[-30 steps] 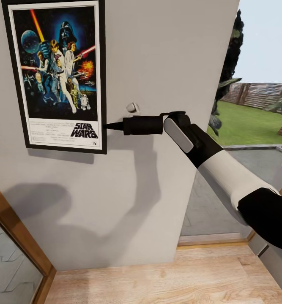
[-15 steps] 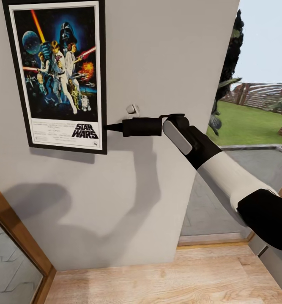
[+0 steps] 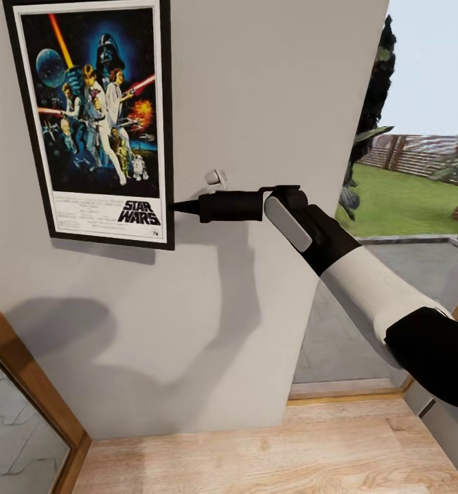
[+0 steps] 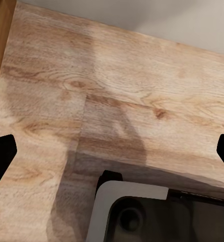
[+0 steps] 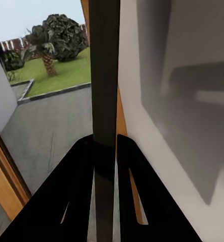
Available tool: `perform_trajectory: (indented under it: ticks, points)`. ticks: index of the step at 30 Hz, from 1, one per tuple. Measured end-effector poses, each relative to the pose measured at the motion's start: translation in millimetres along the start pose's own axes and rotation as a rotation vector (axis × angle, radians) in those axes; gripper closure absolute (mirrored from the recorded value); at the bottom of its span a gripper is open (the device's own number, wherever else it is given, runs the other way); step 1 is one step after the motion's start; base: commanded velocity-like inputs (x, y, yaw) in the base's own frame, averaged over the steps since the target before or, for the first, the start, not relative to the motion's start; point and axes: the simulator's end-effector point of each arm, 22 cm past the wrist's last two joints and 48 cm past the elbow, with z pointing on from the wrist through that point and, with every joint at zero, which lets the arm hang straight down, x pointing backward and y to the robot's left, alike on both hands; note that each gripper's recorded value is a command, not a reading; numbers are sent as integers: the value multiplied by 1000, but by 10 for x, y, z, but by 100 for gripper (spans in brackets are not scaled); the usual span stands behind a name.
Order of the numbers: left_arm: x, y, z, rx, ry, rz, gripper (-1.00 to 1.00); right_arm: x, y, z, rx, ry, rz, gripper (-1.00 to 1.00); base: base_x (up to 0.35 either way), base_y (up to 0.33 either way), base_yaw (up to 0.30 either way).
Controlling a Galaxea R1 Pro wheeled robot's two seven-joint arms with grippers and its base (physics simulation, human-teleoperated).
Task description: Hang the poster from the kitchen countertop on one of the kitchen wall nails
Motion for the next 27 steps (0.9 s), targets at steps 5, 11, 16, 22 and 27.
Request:
perform_trajectory:
  ticks: [5, 11, 16, 22, 27]
  points:
    - [1, -1, 0, 0, 0, 0, -100, 167, 24, 73, -3, 49, -13, 100, 0, 0, 0]
    - [1, -1, 0, 0, 0, 0, -100, 225, 41, 120, -7, 55, -43, 100, 0, 0, 0]
    - [0, -1, 0, 0, 0, 0, -100, 227, 44, 129, -8, 52, -54, 100, 0, 0, 0]
    - [1, -1, 0, 0, 0, 0, -100, 221, 51, 133, -10, 49, -60, 100, 0, 0, 0]
    - [1, -1, 0, 0, 0, 0, -100, 216, 49, 129, -10, 46, -63, 100, 0, 0, 0]
